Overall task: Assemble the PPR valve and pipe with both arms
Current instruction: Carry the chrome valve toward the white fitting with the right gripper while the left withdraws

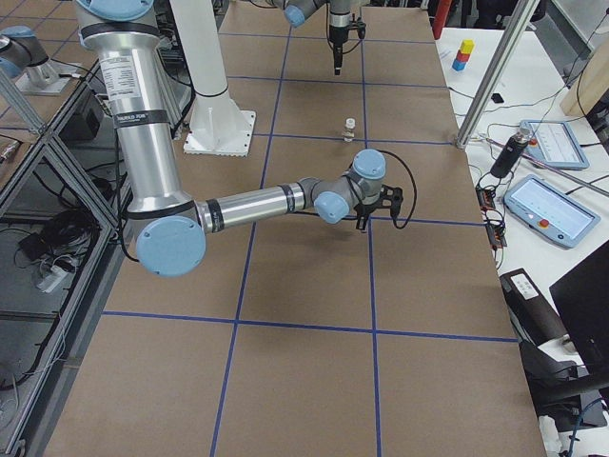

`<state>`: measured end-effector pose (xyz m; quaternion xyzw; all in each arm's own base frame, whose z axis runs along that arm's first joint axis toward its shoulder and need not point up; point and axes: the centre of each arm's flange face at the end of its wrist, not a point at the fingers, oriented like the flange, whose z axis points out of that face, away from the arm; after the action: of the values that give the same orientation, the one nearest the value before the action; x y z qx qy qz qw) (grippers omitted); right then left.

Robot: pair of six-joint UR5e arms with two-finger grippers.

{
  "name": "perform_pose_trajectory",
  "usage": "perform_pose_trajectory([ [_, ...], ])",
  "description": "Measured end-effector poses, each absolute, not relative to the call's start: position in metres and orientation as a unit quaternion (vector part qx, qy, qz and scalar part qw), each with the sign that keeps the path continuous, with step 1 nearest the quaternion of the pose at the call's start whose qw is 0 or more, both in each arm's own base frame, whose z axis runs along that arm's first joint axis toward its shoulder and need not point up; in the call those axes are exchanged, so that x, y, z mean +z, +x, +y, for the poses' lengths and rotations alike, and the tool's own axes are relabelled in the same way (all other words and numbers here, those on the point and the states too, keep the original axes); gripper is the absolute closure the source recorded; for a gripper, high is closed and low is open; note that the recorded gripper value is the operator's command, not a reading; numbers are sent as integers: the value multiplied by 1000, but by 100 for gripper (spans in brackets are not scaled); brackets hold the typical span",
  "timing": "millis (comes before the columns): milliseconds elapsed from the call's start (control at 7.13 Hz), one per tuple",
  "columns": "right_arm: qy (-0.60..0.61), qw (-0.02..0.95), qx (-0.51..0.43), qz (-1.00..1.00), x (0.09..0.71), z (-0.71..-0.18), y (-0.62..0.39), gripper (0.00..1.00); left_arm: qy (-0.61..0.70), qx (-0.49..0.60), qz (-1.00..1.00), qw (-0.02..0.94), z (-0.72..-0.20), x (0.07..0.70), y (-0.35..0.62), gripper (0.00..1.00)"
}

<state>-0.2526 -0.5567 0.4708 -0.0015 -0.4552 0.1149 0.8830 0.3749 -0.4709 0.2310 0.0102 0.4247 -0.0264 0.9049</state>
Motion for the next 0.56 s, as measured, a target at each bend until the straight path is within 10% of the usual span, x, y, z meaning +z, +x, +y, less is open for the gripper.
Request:
perform_pose_trajectory([
  [561,-35,881,189,-433,225,-547,-410,100,37,20,388,921,-486,322,314,30],
])
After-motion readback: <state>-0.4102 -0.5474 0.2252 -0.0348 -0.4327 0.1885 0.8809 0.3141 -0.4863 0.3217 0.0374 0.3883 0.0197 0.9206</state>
